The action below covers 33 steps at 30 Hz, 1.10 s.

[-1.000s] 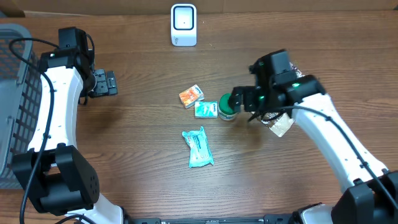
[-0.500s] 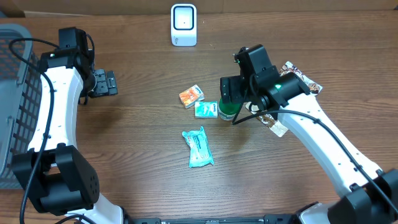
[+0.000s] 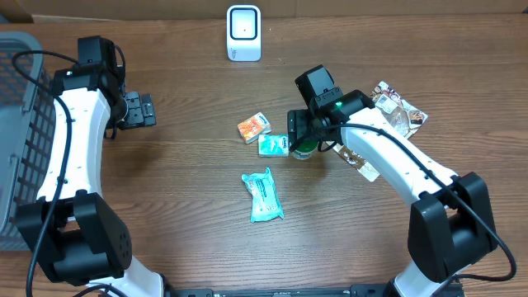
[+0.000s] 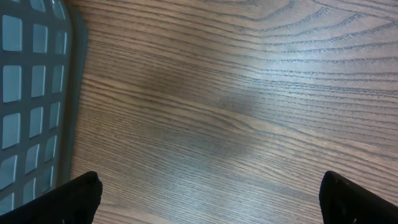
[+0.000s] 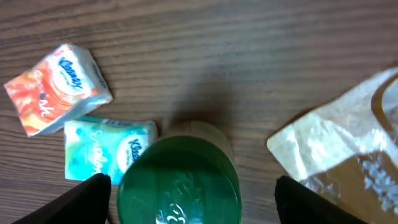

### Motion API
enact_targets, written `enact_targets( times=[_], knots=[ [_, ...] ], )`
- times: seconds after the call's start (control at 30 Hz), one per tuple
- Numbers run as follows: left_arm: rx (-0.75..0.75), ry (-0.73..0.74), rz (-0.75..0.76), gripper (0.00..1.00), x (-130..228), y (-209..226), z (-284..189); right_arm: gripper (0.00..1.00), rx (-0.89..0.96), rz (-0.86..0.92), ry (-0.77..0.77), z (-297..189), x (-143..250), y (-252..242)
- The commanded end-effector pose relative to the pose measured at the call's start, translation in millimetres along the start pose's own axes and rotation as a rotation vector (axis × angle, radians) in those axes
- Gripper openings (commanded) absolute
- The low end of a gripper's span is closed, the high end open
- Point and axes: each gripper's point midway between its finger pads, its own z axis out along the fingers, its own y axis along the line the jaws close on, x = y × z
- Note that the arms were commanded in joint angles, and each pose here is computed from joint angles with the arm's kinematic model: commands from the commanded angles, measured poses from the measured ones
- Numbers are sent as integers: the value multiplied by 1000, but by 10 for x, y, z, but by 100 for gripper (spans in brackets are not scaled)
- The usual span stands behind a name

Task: Scan the item barcode
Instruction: 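Close the right gripper on the jar cap and lift it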

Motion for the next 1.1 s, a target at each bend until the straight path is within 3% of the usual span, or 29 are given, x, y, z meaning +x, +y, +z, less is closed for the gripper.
enact_targets(
  times=[0.0,0.33,0.43,0.5,0.57,0.83,0.87,0.93,1.07],
  knots=[
    [-5,-3,-13,100,-19,40,1,81,-26,70,42,34,89,40],
    [-5,-3,-12,100,-19,37,1,78,-52,103,118,215,240,94],
    [-5,-3,-12,100,-19,37,1,67,-52,75,118,215,242,91],
    [-5,-3,-12,100,-19,37,1,55,-57,35,113,214,232,96],
    [-4,-3,-12,100,-19,35,1,50,-62,-16,107,200,210,101],
    [-5,-3,-12,100,-19,37,1,50,-94,-552,61,-57,4,181],
    [-5,-3,-12,100,-19,37,1,51,-99,-739,50,-60,-4,182],
    [-5,-3,-12,100,-19,37,1,51,-106,-914,38,-59,-11,188],
    [-5,-3,-12,99,-20,36,1,56,-120,-1028,31,-60,-7,199]
  ],
)
